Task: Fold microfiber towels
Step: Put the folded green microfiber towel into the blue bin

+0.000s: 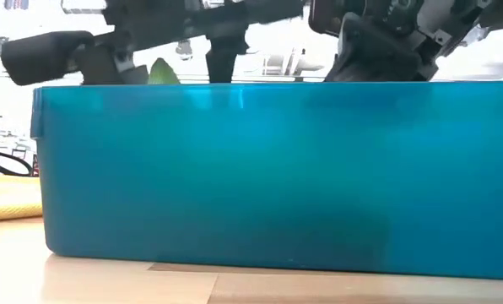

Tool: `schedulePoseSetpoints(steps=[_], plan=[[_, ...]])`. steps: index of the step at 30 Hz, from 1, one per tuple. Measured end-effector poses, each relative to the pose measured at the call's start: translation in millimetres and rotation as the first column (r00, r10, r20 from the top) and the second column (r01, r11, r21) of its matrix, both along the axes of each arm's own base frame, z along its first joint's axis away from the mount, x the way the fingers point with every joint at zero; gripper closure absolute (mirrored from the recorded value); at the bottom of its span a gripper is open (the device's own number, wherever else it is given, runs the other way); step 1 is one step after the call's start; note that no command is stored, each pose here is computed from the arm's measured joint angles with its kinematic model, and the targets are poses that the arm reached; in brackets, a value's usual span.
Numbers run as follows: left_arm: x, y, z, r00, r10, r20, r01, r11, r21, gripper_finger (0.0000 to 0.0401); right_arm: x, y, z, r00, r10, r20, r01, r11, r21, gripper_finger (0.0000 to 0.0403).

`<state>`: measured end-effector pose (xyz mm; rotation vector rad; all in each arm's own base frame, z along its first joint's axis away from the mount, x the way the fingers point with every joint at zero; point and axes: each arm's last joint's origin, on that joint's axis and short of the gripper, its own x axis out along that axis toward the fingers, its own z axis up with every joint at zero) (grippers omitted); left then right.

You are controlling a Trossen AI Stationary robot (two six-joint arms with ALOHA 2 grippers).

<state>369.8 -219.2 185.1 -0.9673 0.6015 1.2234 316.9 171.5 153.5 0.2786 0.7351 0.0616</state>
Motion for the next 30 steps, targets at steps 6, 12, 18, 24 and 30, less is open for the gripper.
schedulePoseSetpoints(steps=[6,12,18,24,30], plan=[[-10.2,5.2,29.7,0.999,-0.02,0.039,0.018,0.999,0.04,0.0168,5.3,-4.4,2.7,0.999,-0.014,0.037,0.014,1.0,0.011,0.0377],[-11.1,5.3,33.1,0.998,-0.063,0.011,0.062,0.997,0.036,0.0143,9.0,-8.8,3.7,0.998,-0.015,0.057,0.015,1.0,0.002,0.0386],[-20.4,8.5,46.6,0.998,-0.068,-0.001,0.068,0.995,0.067,0.0133,9.0,-7.6,4.3,0.998,-0.011,0.065,0.011,1.0,0.006,0.0382],[-37.1,12.0,80.1,0.99,-0.137,0.026,0.133,0.984,0.114,0.0134,4.3,1.2,5.4,0.998,0.015,0.068,-0.015,1.0,0.009,0.0383],[-42.6,13.0,91.1,0.975,-0.222,-0.022,0.223,0.971,0.092,0.0134,10.2,-5.6,-2.5,0.998,-0.003,0.064,0.005,1.0,-0.019,0.0388]])
